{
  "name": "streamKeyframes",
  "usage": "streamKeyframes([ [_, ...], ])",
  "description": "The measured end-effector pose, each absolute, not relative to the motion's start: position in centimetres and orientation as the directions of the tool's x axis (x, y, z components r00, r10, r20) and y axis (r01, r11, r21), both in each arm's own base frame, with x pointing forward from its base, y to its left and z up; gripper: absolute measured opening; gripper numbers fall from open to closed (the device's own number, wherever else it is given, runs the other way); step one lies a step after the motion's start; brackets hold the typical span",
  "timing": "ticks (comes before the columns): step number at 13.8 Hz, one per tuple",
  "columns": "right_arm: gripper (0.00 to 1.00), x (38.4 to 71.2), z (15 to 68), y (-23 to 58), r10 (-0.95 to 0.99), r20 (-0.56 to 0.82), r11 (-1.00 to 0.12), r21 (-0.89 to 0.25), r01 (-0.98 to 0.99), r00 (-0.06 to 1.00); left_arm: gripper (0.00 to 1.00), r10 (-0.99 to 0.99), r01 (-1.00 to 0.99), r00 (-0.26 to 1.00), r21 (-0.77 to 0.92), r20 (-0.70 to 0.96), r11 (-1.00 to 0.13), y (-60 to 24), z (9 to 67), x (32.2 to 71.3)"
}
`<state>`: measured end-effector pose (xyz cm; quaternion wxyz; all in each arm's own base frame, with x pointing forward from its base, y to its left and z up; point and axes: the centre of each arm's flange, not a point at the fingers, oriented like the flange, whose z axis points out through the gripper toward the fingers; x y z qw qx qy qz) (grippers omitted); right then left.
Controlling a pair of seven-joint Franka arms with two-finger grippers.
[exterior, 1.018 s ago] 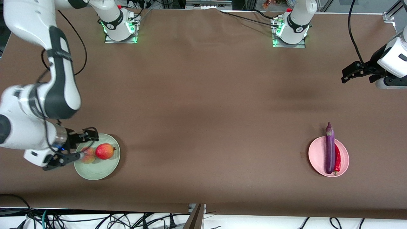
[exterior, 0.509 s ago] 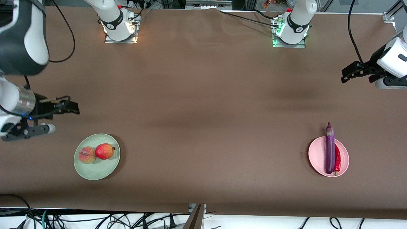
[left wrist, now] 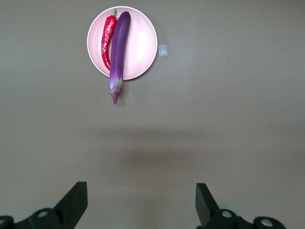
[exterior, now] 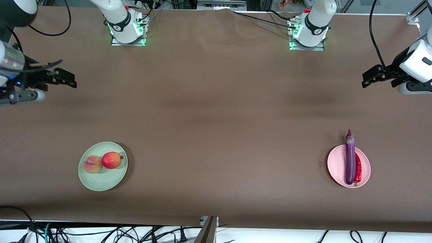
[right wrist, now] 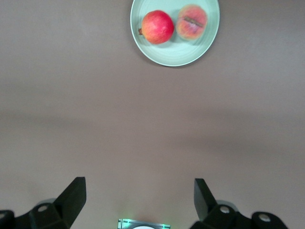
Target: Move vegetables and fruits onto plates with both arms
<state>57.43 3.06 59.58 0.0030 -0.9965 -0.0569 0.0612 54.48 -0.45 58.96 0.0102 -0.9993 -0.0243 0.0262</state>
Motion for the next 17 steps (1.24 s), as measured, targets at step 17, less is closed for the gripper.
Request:
streamKeyframes([
  [17, 1.0, 54.7, 60.2, 3.4, 0.104, -0.148, -0.994, 0.013, 0.107, 0.984, 1.0, 0.064, 0.063, 0.996, -0.022, -0.062, -0.998, 0.4, 58.9, 54.4],
])
